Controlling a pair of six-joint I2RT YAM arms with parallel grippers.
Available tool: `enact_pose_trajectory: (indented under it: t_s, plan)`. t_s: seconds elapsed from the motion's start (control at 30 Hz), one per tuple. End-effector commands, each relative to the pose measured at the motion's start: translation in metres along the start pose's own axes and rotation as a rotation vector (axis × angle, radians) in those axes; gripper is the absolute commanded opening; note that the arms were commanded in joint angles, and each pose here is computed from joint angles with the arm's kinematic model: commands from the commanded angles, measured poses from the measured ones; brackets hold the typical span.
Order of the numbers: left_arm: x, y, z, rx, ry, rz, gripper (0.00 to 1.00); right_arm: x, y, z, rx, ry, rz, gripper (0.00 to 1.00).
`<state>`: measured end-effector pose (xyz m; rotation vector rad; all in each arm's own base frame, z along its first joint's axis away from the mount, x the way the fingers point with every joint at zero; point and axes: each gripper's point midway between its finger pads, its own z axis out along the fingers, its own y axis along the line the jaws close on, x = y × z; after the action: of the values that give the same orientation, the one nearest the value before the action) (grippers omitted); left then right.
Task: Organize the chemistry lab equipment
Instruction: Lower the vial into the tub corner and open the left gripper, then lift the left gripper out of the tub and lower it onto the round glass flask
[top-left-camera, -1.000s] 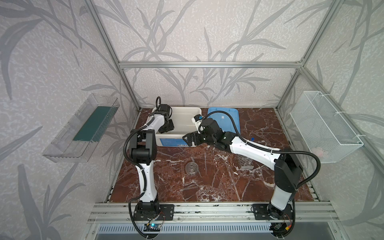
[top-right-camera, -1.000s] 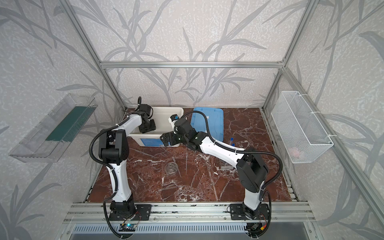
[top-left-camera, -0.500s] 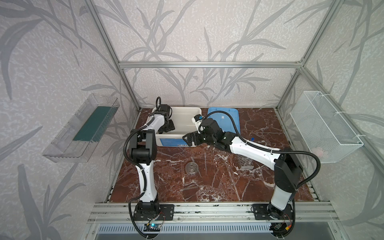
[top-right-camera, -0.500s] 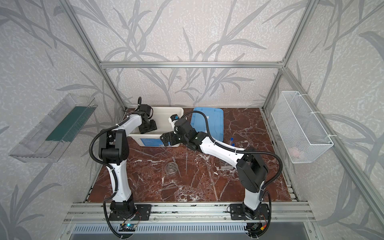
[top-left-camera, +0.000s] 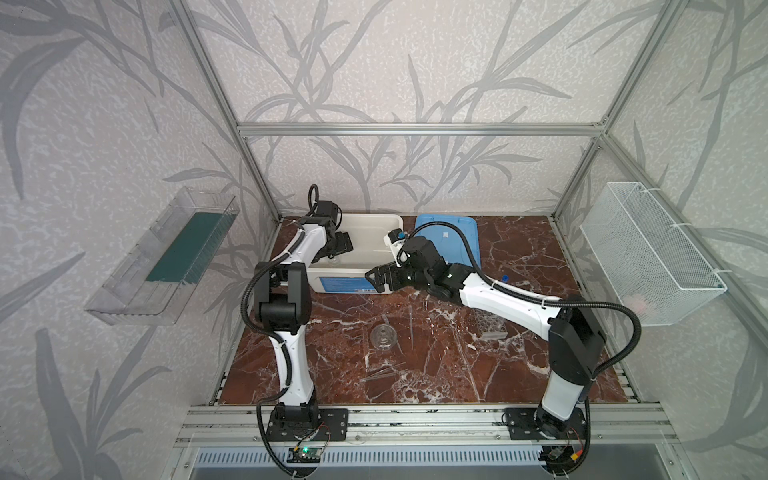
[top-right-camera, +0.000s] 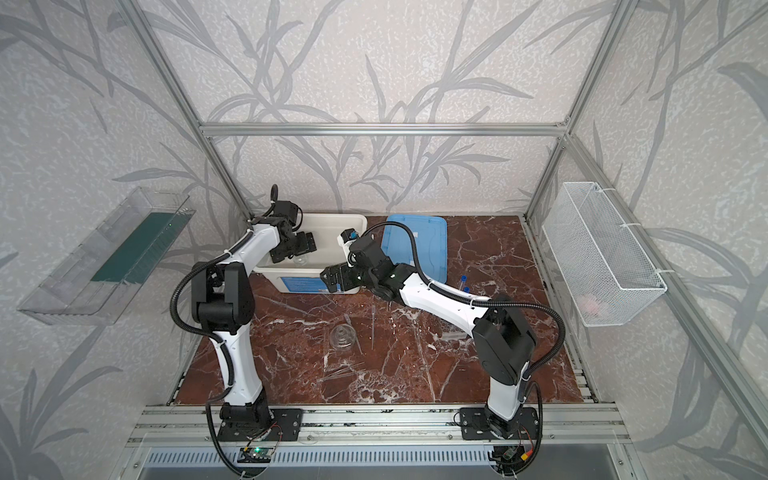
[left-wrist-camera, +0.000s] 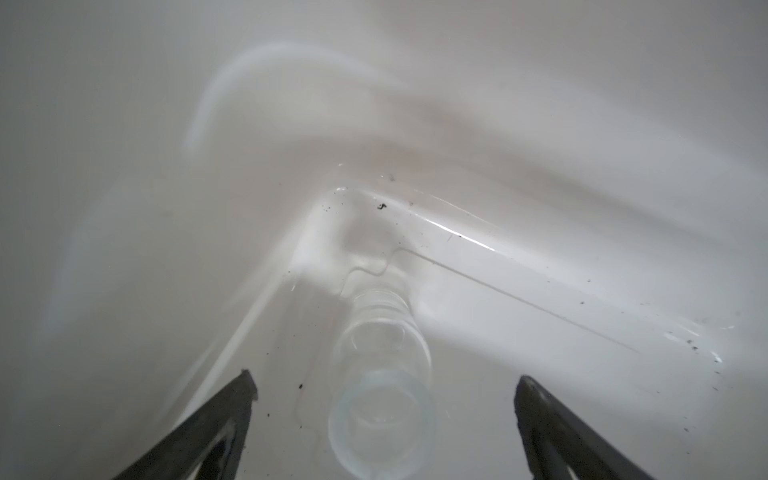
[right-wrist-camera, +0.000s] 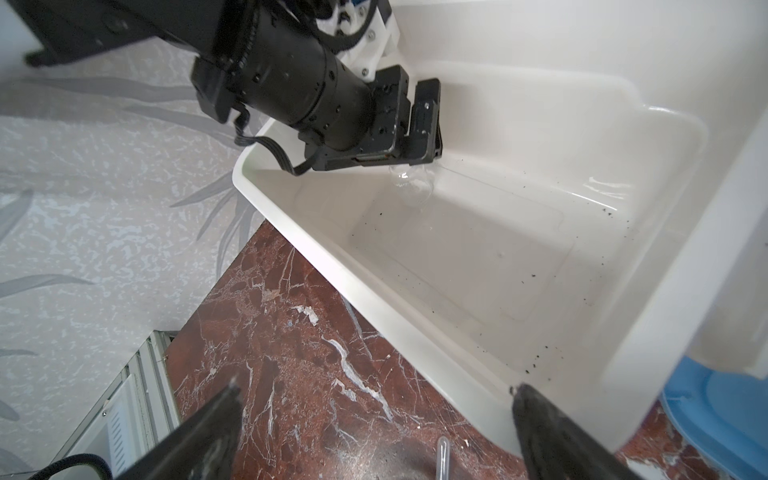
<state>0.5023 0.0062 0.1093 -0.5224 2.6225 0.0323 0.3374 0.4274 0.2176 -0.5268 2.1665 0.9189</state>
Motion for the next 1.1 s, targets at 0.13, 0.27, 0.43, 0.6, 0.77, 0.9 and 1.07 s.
enact_pose_trajectory:
  t_s: [0.13, 0.27, 0.43, 0.6, 0.77, 0.9, 1.07]
  plan:
    - [-0.029, -0.004, -0.076, 0.050, -0.124, -0.004, 0.99, -0.010, 0.004, -0.016, 0.001, -0.011, -0.016, 1.00]
    - [-0.039, -0.015, -0.122, 0.103, -0.182, 0.007, 0.99, -0.022, 0.007, -0.035, 0.013, -0.038, -0.041, 1.00]
    - [-0.040, -0.037, -0.188, 0.164, -0.262, 0.085, 0.99, -0.035, 0.015, -0.073, 0.015, -0.063, -0.091, 0.99]
    - [-0.016, -0.062, -0.249, 0.303, -0.272, 0.175, 0.99, -0.028, 0.012, -0.116, 0.041, -0.046, -0.128, 0.99]
    - [0.034, -0.089, -0.280, 0.468, -0.163, 0.282, 0.99, 0.002, -0.001, -0.153, 0.075, 0.009, -0.151, 0.99]
    - [0.083, -0.097, -0.292, 0.502, -0.106, 0.382, 0.99, 0.041, -0.019, -0.171, 0.122, 0.094, -0.142, 0.99]
    - [0.138, -0.091, -0.281, 0.489, 0.003, 0.446, 0.99, 0.075, -0.041, -0.186, 0.183, 0.120, -0.100, 0.99]
